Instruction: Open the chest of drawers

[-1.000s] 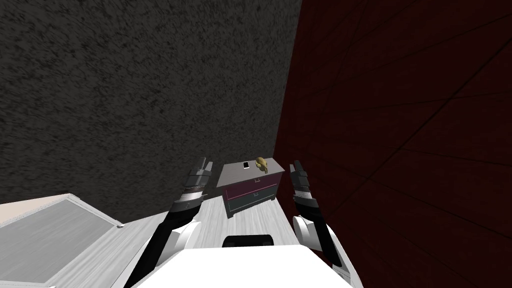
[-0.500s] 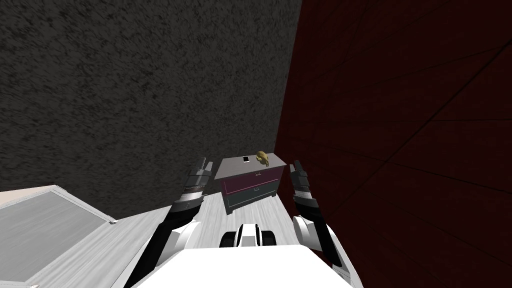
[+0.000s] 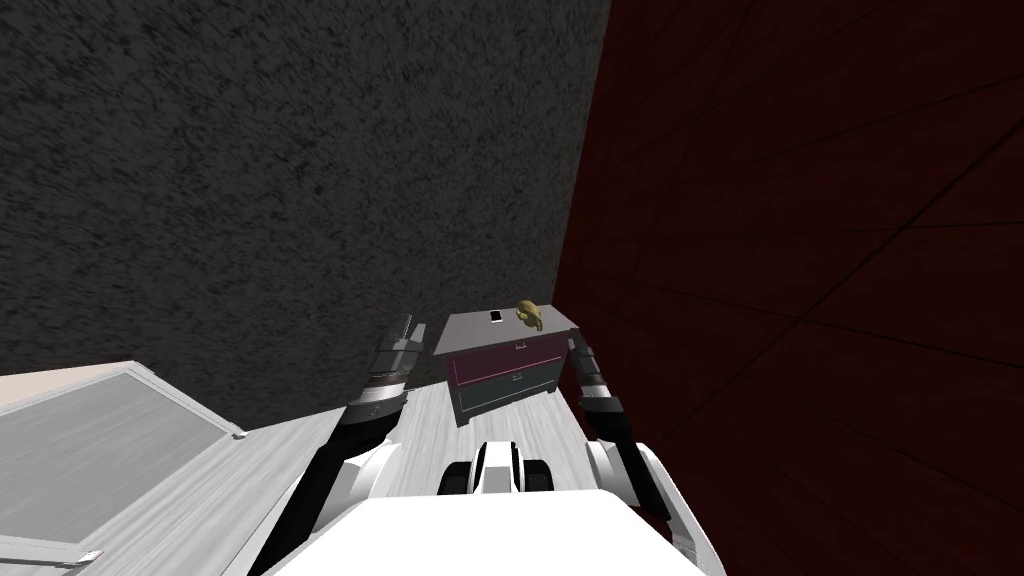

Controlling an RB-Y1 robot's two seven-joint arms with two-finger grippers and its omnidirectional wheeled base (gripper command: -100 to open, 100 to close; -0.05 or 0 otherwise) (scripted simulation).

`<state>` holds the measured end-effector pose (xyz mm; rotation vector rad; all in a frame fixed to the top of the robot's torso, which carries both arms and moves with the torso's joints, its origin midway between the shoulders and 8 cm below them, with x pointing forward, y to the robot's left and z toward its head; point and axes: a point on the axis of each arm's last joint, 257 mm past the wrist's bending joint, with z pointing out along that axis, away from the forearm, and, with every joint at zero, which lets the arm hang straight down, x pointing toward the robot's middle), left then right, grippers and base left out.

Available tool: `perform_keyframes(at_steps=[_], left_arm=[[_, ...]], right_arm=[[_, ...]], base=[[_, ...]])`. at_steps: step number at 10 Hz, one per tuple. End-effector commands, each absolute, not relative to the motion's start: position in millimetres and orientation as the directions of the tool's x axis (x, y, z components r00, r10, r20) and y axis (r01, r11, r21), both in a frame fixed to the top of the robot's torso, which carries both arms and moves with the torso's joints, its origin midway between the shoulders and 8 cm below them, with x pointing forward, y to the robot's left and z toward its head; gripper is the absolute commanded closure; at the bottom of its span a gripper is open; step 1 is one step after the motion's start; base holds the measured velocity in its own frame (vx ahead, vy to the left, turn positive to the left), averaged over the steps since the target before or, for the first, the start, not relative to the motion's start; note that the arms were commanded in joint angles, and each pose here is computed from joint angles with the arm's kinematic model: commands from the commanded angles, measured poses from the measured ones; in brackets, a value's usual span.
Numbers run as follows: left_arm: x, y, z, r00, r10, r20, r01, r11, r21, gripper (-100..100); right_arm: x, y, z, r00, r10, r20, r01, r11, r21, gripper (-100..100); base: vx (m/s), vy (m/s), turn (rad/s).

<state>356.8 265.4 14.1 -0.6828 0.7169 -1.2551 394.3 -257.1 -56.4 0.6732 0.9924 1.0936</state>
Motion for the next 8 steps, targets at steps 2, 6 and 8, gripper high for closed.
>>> perform_keyframes(at_steps=[2, 6, 8], left_arm=[[356.8, 265.5, 14.1, 0.16, -0.982, -0.104, 0.588, 0.179, -0.789, 0], [356.8, 265.5, 14.1, 0.16, -0.982, -0.104, 0.588, 0.179, -0.789, 0], [356.8, 265.5, 14.1, 0.16, -0.982, -0.104, 0.588, 0.179, -0.789, 0]], right_arm=[[409.7, -249.7, -96.9, 0.098, 0.902, -0.42, -0.305, 0.429, 0.85, -100], [420.3, -242.6, -154.5, 0.042, 0.842, -0.538, -0.169, 0.537, 0.827, -100], [423.0, -240.4, -186.3, 0.005, 0.802, -0.597, -0.097, 0.595, 0.798, -100]], base=[[0.003, 0.034, 0.028], [0.004, 0.035, 0.033], [0.002, 0.044, 0.04]])
